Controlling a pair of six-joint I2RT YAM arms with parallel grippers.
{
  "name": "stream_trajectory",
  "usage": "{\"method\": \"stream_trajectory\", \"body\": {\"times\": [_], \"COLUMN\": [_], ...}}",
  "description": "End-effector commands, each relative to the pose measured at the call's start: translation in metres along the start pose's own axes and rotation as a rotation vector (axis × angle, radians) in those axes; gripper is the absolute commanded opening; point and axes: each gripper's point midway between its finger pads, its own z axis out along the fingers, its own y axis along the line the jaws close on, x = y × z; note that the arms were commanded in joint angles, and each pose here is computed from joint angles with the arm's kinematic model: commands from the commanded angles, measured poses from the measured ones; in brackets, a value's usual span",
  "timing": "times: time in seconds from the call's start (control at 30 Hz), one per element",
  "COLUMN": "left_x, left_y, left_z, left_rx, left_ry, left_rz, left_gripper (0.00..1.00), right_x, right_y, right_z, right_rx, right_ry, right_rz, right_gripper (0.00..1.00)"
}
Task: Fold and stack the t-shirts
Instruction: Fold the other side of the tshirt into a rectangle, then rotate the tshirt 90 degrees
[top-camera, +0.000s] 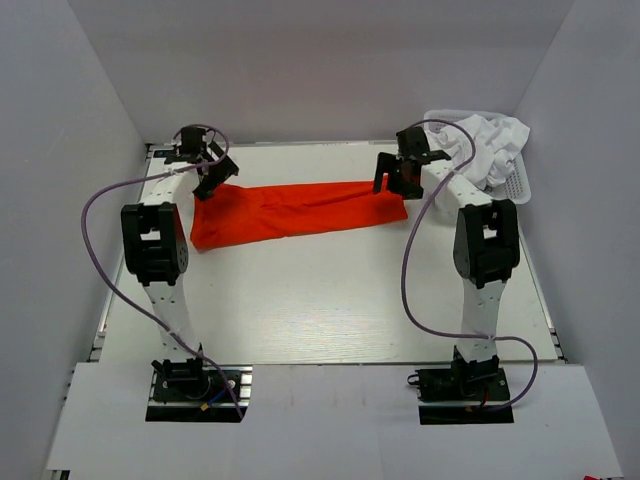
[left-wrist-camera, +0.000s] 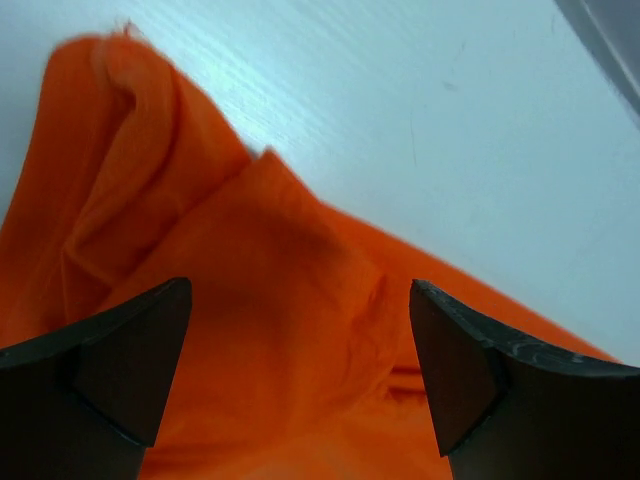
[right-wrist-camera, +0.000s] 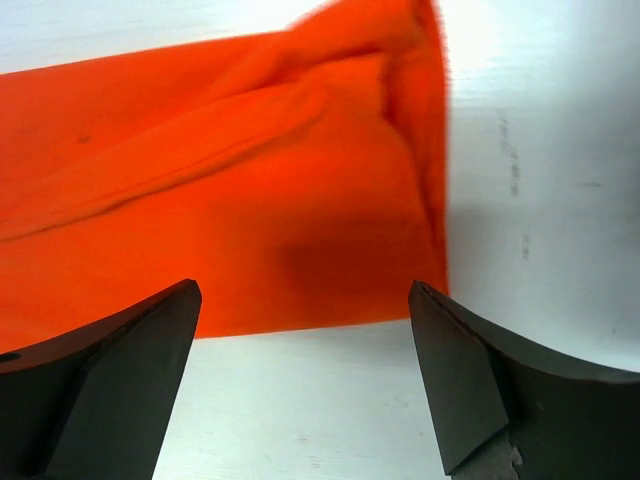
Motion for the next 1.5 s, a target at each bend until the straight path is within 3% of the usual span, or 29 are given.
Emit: {"method": "stream_trajectory", "body": {"times": [0.0, 0.13, 0.3, 0.43, 0.5, 0.53, 0.6, 0.63, 0.7, 0.77, 0.83, 0.87, 0.9, 0.93, 1.03, 1.07, 1.2, 1.47], "left_x": [-0.004, 0.033, 0.074, 0.065, 0.062, 0.044, 0.058, 0.035, 0.047, 0.068, 0.079, 0.087, 0.108, 0.106, 0.107, 0.102, 0.109, 0.086], "left_y": [-0.019, 0.003, 0.041, 0.033, 0.021, 0.0, -0.016, -0.044, -0.088, -0.152, -0.211, -0.224, -0.221, -0.236, -0.252, -0.267, -0.269, -0.266], "left_z": [-0.047, -0.044, -0.002, 0.025, 0.046, 0.052, 0.083, 0.089, 0.107, 0.134, 0.13, 0.138, 0.149, 0.144, 0.142, 0.132, 0.141, 0.14], "left_rx": [0.077, 0.084, -0.071, -0.084, -0.043, 0.027, 0.067, 0.127, 0.277, 0.478, 0.615, 0.685, 0.681, 0.696, 0.685, 0.747, 0.729, 0.672], "left_ry": [-0.057, -0.011, 0.126, 0.124, 0.131, 0.091, 0.115, 0.057, 0.122, 0.147, 0.112, 0.079, 0.094, 0.026, -0.054, -0.092, -0.137, -0.238], "left_rz": [0.039, 0.03, -0.004, -0.023, -0.026, -0.028, -0.018, -0.023, -0.046, -0.048, -0.039, -0.055, -0.071, -0.088, -0.095, -0.092, -0.104, -0.119], "left_gripper": [1.0, 1.0, 1.0, 1.0, 1.0, 1.0, 1.0, 1.0, 1.0, 1.0, 1.0, 1.0, 1.0, 1.0, 1.0, 1.0, 1.0, 1.0], "right_x": [-0.024, -0.018, -0.012, 0.015, 0.043, 0.081, 0.102, 0.156, 0.185, 0.252, 0.283, 0.308, 0.309, 0.327, 0.348, 0.344, 0.355, 0.361], "right_y": [0.029, 0.043, 0.04, 0.02, 0.012, 0.003, 0.015, 0.006, 0.041, 0.063, 0.079, 0.09, 0.099, 0.12, 0.158, 0.166, 0.197, 0.213], "right_z": [-0.014, 0.011, 0.044, 0.049, 0.045, 0.042, 0.023, 0.019, -0.019, -0.056, -0.08, -0.09, -0.097, -0.11, -0.136, -0.137, -0.147, -0.156], "right_rx": [-0.1, -0.132, -0.107, -0.009, 0.006, 0.021, -0.021, -0.037, -0.155, -0.263, -0.37, -0.415, -0.461, -0.618, -0.873, -0.893, -1.015, -1.035], "right_ry": [-0.123, -0.069, -0.018, 0.039, 0.103, 0.184, 0.203, 0.319, 0.349, 0.468, 0.526, 0.553, 0.515, 0.518, 0.503, 0.481, 0.421, 0.398], "right_rz": [-0.098, -0.107, -0.067, -0.064, -0.049, -0.048, -0.08, -0.096, -0.214, -0.341, -0.398, -0.501, -0.551, -0.696, -0.854, -0.869, -0.931, -0.965], "right_gripper": [0.9, 0.9, 0.9, 0.9, 0.9, 0.9, 0.9, 0.9, 0.9, 0.9, 0.9, 0.9, 0.9, 0.9, 0.9, 0.9, 0.9, 0.9]}}
